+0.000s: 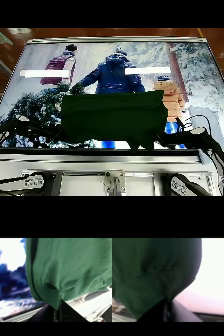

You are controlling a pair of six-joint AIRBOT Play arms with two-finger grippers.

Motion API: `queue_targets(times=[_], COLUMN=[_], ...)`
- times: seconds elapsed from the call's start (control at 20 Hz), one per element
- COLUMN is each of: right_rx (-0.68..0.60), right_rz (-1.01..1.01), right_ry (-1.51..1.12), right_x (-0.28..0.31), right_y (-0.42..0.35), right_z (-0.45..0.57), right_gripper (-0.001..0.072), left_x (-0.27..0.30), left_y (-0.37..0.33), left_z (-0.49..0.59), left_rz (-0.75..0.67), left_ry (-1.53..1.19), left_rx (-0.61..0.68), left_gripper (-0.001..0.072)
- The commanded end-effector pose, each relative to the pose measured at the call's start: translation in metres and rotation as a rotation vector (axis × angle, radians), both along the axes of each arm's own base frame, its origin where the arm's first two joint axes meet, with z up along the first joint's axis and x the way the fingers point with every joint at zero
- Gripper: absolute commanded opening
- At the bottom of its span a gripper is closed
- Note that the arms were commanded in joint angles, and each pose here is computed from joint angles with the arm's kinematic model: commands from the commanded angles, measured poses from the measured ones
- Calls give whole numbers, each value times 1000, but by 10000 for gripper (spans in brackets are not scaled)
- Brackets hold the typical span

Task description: Fold the shirts.

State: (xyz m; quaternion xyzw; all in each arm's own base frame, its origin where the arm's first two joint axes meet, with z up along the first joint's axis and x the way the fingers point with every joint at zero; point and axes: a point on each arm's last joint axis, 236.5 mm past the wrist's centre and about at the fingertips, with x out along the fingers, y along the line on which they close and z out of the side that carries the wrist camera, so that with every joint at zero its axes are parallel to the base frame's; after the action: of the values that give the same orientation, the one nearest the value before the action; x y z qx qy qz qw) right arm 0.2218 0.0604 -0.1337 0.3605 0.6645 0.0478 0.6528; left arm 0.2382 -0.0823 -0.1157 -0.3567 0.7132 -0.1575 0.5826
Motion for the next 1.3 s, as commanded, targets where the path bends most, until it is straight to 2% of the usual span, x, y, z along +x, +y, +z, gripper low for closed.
queue_targets(times=[0.0, 0.2, 0.3, 0.5, 0.7, 1.0, 1.05, 1.1, 1.15, 1.25], right_rx=[-34, -35, -85, -83, -115, -111, -110, -114, -117, -127], right_rz=[58, 190, 165, 68, 54, -16, -21, -27, -31, -36], right_ry=[-32, -250, -391, -620, -673, -556, -532, -507, -487, -475], right_x=[10, 53, 89, 158, 220, 278, 281, 282, 282, 283], right_y=[9, 10, 1, 4, 19, 8, 7, 5, 4, 0], right_z=[-2, 71, 117, 190, 183, 115, 102, 86, 74, 63], right_gripper=[82, 81, 80, 80, 80, 80, 81, 86, 123, 469], left_x=[5, 58, 87, 135, 177, 221, 224, 228, 230, 236], left_y=[1, 18, 28, 40, 48, 53, 51, 49, 48, 52], left_z=[2, 45, 78, 119, 122, 77, 66, 57, 51, 47], left_rz=[-10, -67, -65, -57, -7, 35, 42, 58, 71, 80], left_ry=[-22, -276, -397, -556, -602, -466, -432, -401, -375, -369], left_rx=[3, 70, 114, 181, 220, 171, 160, 152, 144, 142], left_gripper=[40, 41, 41, 41, 42, 54, 92, 162, 270, 500])
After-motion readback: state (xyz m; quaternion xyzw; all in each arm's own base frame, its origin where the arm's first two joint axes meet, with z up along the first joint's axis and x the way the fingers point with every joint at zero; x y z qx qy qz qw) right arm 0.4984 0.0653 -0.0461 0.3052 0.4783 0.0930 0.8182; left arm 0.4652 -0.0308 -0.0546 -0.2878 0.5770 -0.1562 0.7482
